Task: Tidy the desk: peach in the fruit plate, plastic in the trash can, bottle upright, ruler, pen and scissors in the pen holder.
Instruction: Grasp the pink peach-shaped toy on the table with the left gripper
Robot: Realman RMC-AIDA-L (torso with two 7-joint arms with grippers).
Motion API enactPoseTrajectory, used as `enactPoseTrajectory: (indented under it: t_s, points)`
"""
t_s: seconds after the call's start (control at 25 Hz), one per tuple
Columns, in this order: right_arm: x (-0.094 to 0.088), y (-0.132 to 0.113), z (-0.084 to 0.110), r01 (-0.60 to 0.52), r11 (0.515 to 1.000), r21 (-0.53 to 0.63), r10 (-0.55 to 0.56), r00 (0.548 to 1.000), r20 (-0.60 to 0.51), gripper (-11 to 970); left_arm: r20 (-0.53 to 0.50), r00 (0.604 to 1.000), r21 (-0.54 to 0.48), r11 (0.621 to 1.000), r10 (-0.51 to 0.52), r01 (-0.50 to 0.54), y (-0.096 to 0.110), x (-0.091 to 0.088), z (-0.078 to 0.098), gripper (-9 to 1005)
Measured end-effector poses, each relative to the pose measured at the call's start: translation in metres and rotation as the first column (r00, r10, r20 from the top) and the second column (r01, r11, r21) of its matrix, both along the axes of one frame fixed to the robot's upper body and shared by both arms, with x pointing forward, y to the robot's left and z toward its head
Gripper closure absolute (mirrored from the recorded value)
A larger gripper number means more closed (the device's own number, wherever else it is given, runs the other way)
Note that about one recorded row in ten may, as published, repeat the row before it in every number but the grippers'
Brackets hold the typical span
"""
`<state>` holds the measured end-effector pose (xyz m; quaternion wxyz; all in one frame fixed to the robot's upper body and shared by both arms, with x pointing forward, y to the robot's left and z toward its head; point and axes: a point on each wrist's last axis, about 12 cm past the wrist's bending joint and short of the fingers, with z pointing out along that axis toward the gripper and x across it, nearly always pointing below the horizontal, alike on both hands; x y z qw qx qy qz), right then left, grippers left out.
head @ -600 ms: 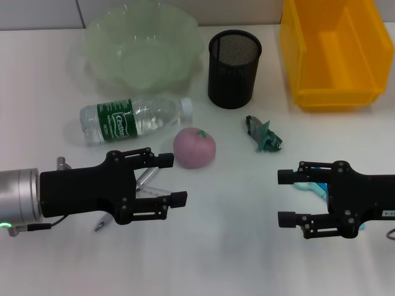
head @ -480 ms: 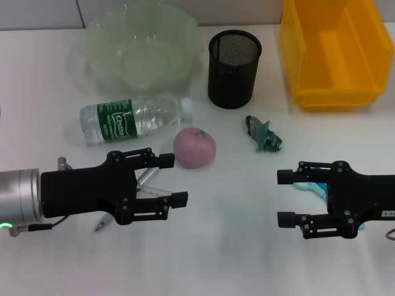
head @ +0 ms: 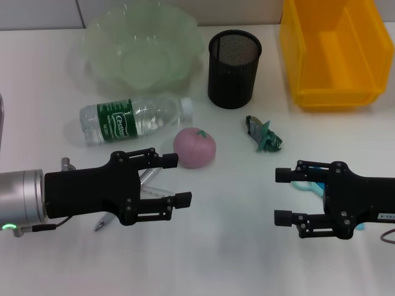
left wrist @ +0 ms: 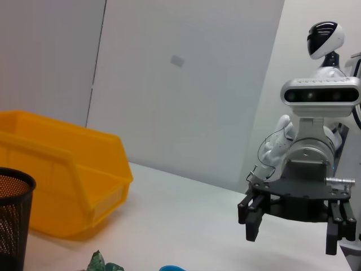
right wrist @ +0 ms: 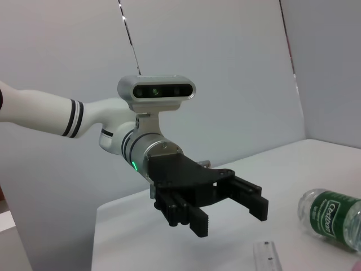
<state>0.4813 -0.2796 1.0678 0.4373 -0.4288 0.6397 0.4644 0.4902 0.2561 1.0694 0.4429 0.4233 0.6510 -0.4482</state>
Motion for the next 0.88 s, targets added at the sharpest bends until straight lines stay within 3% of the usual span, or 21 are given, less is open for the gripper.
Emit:
enactPoseTrajectory:
  t_s: [0.32,0.52,0.64,0.88]
  points:
    - [-0.012,0.001,-0.010,0.022,0.999,0.044,-0.023,1.000,0.012,192,0.000,1.000,0.004,1.000,0.013,-0.013,-0.003,0.001,-0.002,239]
    - [-0.024,-0.002,-0.018,0.080,0.994,0.075,-0.082,0.996,0.028,192,0.007,0.999,0.035,0.998,0.050,-0.050,-0.007,0.011,-0.003,242]
    - [-0.027,-0.002,-0.021,0.093,0.992,0.083,-0.095,0.995,0.016,192,0.011,0.999,0.082,0.995,0.052,-0.053,-0.024,0.033,0.002,243]
    - [-0.030,0.000,-0.026,0.107,0.990,0.090,-0.107,0.994,-0.008,192,0.012,0.998,0.165,0.984,0.059,-0.060,-0.048,0.058,0.007,246]
